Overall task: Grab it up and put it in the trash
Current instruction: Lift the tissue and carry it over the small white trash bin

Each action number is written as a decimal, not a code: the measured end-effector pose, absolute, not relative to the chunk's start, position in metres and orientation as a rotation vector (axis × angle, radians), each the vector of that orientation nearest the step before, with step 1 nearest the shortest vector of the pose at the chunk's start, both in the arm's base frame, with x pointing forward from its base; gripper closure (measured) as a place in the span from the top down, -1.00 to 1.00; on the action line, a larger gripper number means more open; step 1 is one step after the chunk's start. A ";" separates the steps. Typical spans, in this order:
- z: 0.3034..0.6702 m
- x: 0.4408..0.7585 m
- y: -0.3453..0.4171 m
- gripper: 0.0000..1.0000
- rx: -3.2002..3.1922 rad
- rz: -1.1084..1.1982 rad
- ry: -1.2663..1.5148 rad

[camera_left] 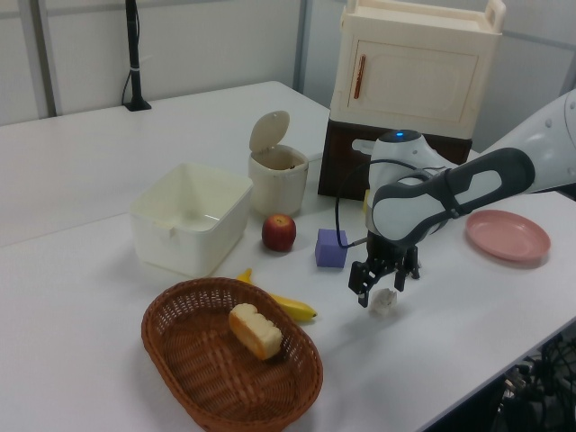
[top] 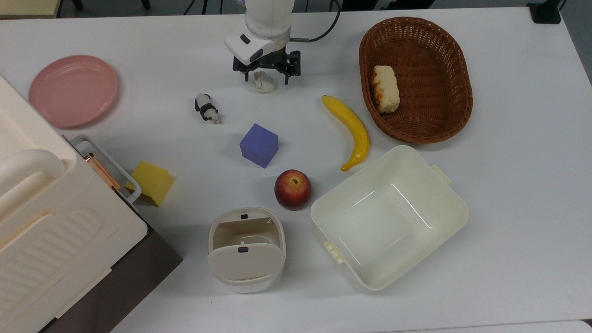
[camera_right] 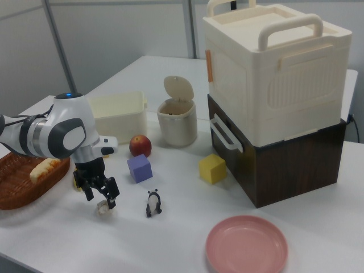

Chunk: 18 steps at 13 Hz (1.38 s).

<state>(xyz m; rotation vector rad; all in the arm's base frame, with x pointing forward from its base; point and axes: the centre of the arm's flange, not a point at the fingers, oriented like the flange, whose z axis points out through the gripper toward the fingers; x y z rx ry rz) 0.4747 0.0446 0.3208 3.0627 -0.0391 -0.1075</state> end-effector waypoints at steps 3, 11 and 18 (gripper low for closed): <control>0.316 0.475 0.045 1.00 3.064 -0.125 -0.009; 0.321 0.480 0.045 -0.58 3.067 -0.106 -0.007; 0.437 0.552 0.053 -0.59 3.111 0.296 -0.055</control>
